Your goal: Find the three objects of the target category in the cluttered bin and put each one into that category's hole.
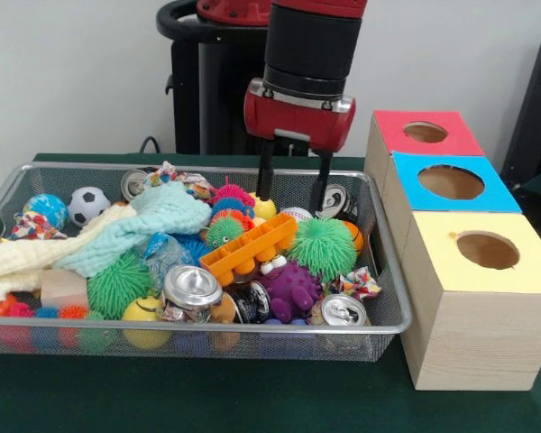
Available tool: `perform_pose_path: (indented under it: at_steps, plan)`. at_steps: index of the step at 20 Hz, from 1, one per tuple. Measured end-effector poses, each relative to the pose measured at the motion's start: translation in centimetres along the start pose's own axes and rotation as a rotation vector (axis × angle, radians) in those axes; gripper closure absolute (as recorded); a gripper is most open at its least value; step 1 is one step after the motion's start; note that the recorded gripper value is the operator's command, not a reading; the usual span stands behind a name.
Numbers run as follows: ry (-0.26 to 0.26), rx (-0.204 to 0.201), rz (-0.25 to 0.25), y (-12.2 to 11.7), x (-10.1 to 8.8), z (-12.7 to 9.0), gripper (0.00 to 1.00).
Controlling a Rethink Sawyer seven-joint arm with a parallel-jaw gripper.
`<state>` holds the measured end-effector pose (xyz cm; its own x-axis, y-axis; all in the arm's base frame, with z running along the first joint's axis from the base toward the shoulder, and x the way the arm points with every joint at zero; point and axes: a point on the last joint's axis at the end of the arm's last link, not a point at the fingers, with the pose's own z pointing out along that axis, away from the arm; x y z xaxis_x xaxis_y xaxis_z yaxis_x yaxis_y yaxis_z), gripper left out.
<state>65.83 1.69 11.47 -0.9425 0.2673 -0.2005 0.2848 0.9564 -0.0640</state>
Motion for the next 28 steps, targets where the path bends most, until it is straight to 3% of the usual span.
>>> perform_pose_path:
  at_steps: [3,7,21,28]
  plan:
    - [-0.067,-0.039,-0.012,0.4,-0.7,0.5,0.00]
    - [-0.106,-0.072,-0.007,-0.5,-0.8,1.4,0.00]
    - [-0.039,-0.140,0.114,-7.7,-0.5,2.8,0.00]
    - [0.013,-0.160,0.120,-7.9,0.3,2.5,0.00]
